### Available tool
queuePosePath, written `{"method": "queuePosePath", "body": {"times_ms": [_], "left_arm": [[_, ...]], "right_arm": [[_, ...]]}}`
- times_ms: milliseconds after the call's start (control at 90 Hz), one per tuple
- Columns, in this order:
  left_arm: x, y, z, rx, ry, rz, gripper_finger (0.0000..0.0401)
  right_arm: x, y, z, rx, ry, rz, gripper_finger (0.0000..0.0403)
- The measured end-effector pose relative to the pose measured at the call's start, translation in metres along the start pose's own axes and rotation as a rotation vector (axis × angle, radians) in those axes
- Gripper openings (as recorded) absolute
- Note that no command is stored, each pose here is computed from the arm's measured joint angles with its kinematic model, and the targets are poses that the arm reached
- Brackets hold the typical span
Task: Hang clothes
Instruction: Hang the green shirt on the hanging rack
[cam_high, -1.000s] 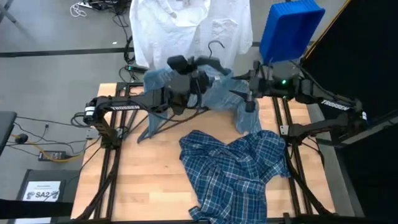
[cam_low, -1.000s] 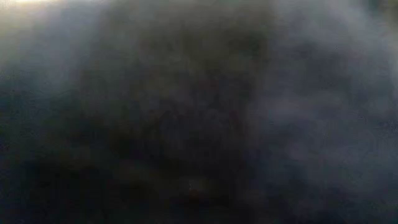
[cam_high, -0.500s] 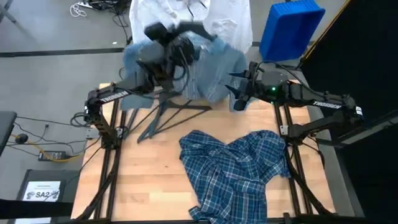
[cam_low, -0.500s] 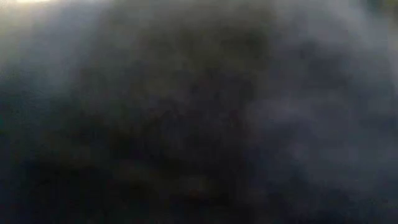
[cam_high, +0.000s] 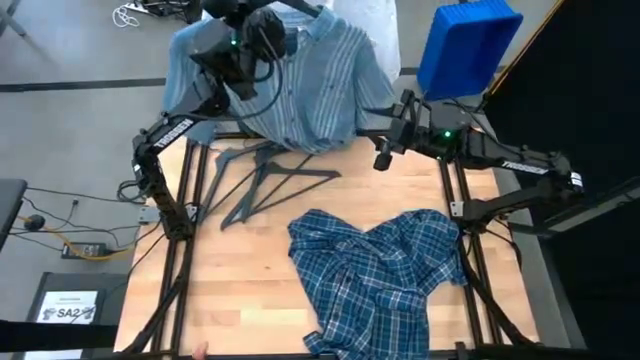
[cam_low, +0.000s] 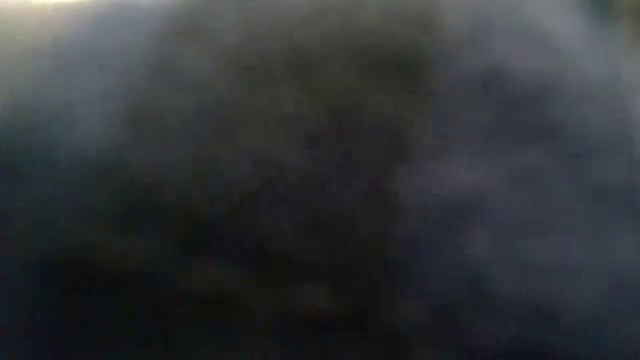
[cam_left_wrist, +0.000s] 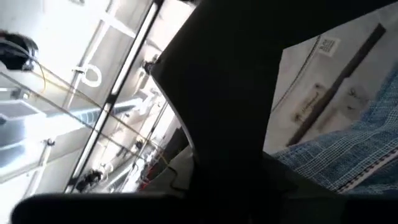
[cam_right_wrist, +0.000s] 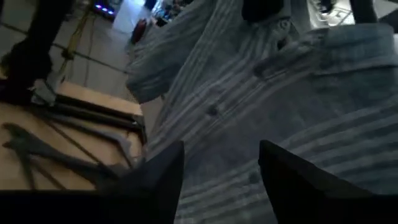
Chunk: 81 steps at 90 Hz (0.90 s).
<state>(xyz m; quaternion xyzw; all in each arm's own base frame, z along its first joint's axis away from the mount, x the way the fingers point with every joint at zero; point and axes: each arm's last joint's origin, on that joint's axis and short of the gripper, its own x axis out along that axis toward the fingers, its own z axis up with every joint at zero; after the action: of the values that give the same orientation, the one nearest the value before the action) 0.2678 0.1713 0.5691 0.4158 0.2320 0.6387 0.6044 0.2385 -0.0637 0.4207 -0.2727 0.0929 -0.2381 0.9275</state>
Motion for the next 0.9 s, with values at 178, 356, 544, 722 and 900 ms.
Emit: {"method": "queuePosePath", "body": {"times_ms": [178, 356, 544, 722, 900], "left_arm": [[0.010, -0.002, -0.007, -0.040, -0.044, -0.027, 0.0070], [0.009, -0.004, -0.005, -0.005, -0.104, -0.055, 0.0070], [0.011, -0.004, -0.006, -0.009, -0.126, -0.067, 0.0070], [0.010, -0.012, -0.006, -0.008, -0.166, -0.142, 0.0070], [0.007, -0.019, -0.006, -0.068, -0.197, -0.231, 0.0070]], "right_arm": [[0.015, -0.016, -0.014, 0.078, 0.035, -0.063, 0.0181], [0.019, -0.072, -0.038, 0.364, -0.118, -0.044, 0.0190], [0.021, -0.126, -0.058, 0.487, -0.343, -0.049, 0.0194], [0.037, -0.148, -0.080, 0.581, -0.394, 0.060, 0.0203], [0.058, -0.150, -0.094, 0.627, -0.362, 0.125, 0.0215]]}}
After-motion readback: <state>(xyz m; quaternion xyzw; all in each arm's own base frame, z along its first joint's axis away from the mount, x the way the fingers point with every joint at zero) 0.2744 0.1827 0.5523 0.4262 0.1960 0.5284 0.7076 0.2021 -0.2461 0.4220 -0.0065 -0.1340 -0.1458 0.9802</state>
